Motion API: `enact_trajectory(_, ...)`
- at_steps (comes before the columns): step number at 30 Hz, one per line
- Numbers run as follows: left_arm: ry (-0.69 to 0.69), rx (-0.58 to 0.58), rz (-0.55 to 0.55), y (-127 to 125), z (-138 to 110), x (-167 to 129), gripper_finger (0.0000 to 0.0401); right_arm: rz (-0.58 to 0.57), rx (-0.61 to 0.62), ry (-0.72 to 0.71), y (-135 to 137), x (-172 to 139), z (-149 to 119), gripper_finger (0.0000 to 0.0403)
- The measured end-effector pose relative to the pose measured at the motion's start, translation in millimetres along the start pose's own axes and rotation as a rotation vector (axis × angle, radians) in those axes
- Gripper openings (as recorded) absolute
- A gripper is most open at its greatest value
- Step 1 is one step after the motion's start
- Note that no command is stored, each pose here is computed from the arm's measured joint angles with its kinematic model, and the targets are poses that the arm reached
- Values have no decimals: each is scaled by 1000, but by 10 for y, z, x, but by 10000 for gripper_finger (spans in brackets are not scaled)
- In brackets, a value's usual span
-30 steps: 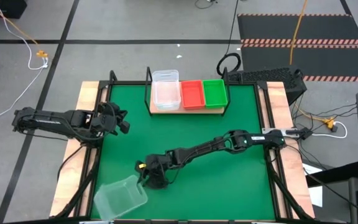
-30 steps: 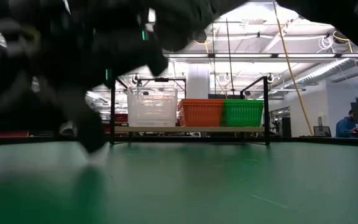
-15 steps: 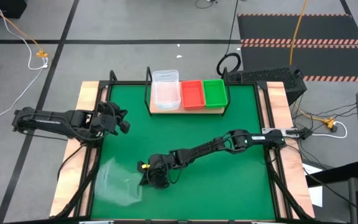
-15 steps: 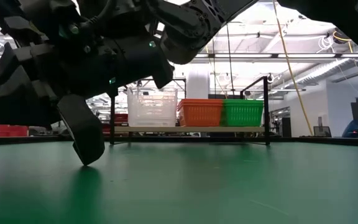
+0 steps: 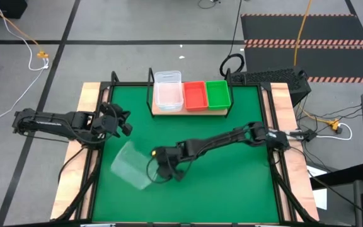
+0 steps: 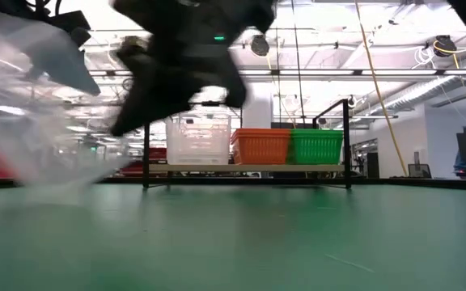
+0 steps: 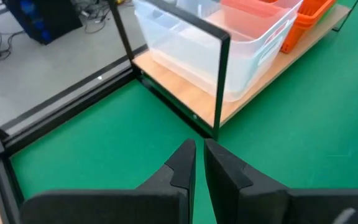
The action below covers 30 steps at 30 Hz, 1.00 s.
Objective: Stack baskets on shelf by color
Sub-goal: Stack the transparent bin on the transparent bins on the shelf
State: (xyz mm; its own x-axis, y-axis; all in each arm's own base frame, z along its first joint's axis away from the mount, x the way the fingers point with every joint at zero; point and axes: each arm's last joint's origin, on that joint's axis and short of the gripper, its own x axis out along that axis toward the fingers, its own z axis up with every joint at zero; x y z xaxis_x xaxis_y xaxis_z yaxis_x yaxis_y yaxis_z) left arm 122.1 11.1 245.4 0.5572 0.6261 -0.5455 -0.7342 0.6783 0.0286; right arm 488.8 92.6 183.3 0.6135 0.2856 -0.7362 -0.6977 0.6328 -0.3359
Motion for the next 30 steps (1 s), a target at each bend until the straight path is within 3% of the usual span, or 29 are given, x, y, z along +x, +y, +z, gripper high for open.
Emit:
enact_trajectory(6,-38,17,-22,-28,44,-1,37,-13,263,95,15,-695,-353,1)
enact_trajectory(11,-89,56,-45,-60,103,-6,37,19,458,143,223,-1099,-594,0)
enact_trajectory(19,-248,92,-97,-137,284,-42,37,5,575,76,413,-956,-885,13)
enact_trajectory(23,-306,111,-109,-157,348,-63,37,-38,589,45,402,-864,-1006,47)
enact_trajectory(30,-329,129,-112,-165,372,-71,37,-131,589,-77,238,-904,-988,116)
